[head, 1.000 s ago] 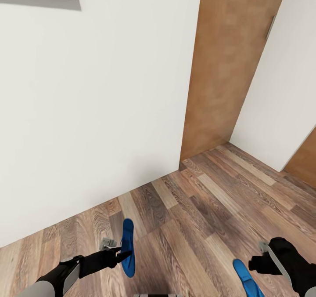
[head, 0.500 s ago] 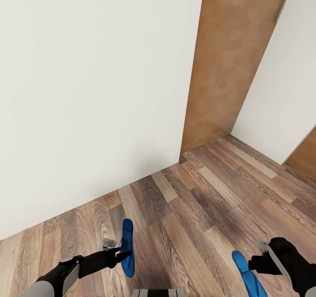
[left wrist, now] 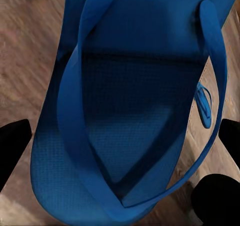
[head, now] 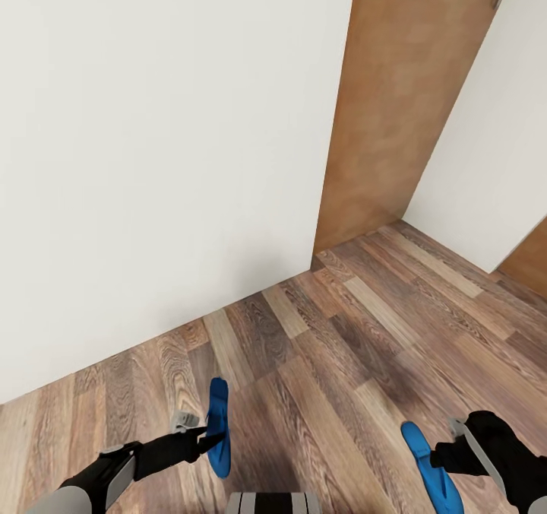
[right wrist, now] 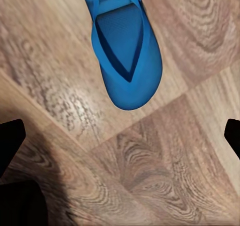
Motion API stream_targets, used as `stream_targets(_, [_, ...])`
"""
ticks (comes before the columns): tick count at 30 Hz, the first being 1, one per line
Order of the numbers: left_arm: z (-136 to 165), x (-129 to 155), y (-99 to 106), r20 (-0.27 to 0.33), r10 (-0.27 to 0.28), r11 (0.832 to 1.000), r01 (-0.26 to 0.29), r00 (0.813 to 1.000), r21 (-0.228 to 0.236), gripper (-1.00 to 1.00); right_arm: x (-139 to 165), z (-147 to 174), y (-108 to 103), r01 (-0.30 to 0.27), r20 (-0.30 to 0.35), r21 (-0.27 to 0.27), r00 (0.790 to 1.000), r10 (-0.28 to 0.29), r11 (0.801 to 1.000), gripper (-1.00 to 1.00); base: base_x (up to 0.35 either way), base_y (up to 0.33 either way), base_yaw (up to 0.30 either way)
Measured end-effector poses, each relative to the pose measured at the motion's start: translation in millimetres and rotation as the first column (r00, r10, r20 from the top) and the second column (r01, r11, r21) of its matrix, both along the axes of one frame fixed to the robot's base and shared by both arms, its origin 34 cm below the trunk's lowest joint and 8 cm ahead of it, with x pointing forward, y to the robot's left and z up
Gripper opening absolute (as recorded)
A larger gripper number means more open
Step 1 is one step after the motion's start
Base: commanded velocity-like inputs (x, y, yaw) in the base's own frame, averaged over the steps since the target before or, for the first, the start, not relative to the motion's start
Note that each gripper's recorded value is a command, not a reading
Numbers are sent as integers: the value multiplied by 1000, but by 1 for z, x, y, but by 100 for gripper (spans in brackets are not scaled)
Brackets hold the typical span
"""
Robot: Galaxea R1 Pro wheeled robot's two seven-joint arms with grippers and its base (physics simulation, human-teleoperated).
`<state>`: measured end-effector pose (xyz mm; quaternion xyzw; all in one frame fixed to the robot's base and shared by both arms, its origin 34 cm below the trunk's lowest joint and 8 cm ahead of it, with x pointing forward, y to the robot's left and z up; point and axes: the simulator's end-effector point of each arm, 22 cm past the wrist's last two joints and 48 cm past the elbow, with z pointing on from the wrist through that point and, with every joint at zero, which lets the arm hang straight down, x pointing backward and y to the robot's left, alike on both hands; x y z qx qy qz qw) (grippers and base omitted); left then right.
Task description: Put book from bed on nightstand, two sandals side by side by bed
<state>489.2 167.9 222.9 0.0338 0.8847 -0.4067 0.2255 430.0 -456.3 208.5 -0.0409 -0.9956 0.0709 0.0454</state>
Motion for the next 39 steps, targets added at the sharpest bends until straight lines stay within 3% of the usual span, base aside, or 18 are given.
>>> stream_targets(6, [4,14,37,-31,49,999,-49,998,22,-100,0,0,0,-2,-1,-1,1000,2,1000,100,0,0,0])
stream_targets(9, [18,30,49,-8,44,999,-44,999,9,-100,0,0,0,-2,1,-2,1000,2,1000,100,0,0,0])
stream_targets(10, [29,37,52,7,33,999,-33,999,-14,-100,0,0,0,-2,2,-2,1000,2,1000,100,0,0,0])
stream_targets(14, [57,38,46,30,-25,992,29,999,-119,-100,1,0,0,-2,3,-1,1000,2,1000,100,0,0,0])
stream_targets(19, [71,36,41,33,-53,982,58,998,-179,-100,1,0,0,0,5,1,1000,0,1000,100,0,0,0])
stream_targets(23, [65,31,40,-9,-53,979,51,999,-196,-100,-4,-6,0,3,-10,2,1000,-3,1000,100,0,0,0])
stream_targets(39, [44,19,41,-64,-52,978,38,997,-203,-100,-16,-24,-2,-8,-47,-4,999,8,1000,100,0,0,0])
